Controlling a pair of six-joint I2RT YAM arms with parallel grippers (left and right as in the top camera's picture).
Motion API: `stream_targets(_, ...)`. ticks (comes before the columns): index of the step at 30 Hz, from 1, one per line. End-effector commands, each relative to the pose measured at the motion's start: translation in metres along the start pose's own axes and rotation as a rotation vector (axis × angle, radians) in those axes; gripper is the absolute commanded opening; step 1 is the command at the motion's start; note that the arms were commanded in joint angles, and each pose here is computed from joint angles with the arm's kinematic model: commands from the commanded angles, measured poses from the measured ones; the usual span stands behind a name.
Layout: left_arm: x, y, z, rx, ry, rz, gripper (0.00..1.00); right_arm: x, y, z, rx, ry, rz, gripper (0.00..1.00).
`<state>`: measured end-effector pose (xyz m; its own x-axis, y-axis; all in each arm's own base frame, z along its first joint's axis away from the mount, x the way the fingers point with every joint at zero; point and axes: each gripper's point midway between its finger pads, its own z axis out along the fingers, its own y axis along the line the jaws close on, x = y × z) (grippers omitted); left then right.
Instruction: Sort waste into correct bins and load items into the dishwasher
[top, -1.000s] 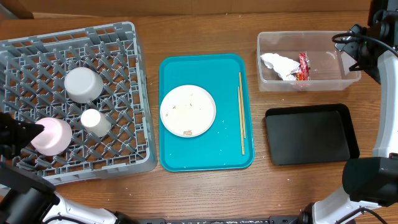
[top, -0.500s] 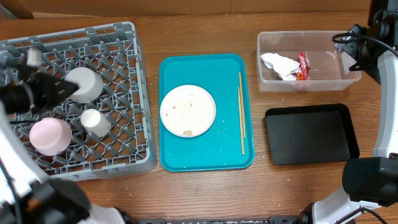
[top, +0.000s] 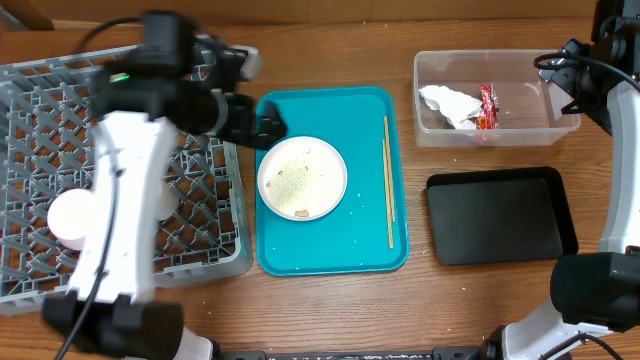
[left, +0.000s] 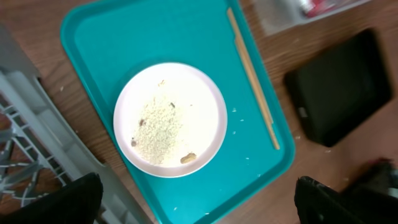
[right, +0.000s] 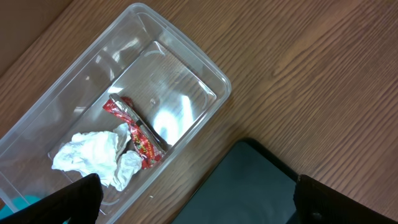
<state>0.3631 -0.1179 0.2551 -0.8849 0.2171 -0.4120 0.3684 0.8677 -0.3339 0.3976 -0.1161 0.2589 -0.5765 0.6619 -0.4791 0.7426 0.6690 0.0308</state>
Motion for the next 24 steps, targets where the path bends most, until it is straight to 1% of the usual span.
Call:
stream_targets(1, 0.003, 0.017, 0.037, -0.218, 0.089, -0.107, 1.0, -0.008, -0.002, -0.013, -0.011, -0.04, 0.017, 1.0)
stream_targets(6, 0.012, 0.016, 0.077, -0.32, 0.172, -0.145, 1.0, -0.008, -0.002, -0.013, -0.011, -0.04, 0.017, 1.0)
stream_targets(8, 0.012, 0.023, 0.077, -0.376, 0.168, -0.164, 1.0, -0.008, -0.002, -0.013, -0.011, -0.04, 0.017, 1.0)
stream_targets(9, 0.01, 0.032, 0.072, -0.432, 0.151, -0.194, 1.0, -0.008, -0.002, -0.013, -0.011, -0.04, 0.017, 1.0)
stream_targets(10, 0.009, 0.04, 0.066, -0.481, 0.134, -0.226, 1.0, -0.008, -0.002, -0.013, -0.011, -0.04, 0.017, 1.0)
stream_targets(12, 0.006, 0.069, 0.037, -0.643, 0.081, -0.334, 1.0, -0.008, -0.002, -0.013, -0.011, -0.04, 0.017, 1.0)
stream_targets(14, 0.007, 0.094, 0.006, -0.764, 0.038, -0.431, 1.0, -0.008, -0.002, -0.013, -0.011, -0.04, 0.017, 1.0)
stream_targets(17, 0.015, 0.13, -0.043, -0.892, -0.007, -0.578, 1.0, -0.008, -0.002, -0.013, -0.011, -0.04, 0.017, 1.0)
stream_targets(21, 0.04, 0.179, -0.088, -0.968, -0.007, -0.748, 1.0, -0.008, -0.002, -0.013, -0.011, -0.04, 0.017, 1.0)
stream_targets(24, 0.064, 0.206, -0.098, -0.888, 0.015, -0.911, 1.0, -0.008, -0.002, -0.013, -0.011, -0.04, 0.017, 1.0)
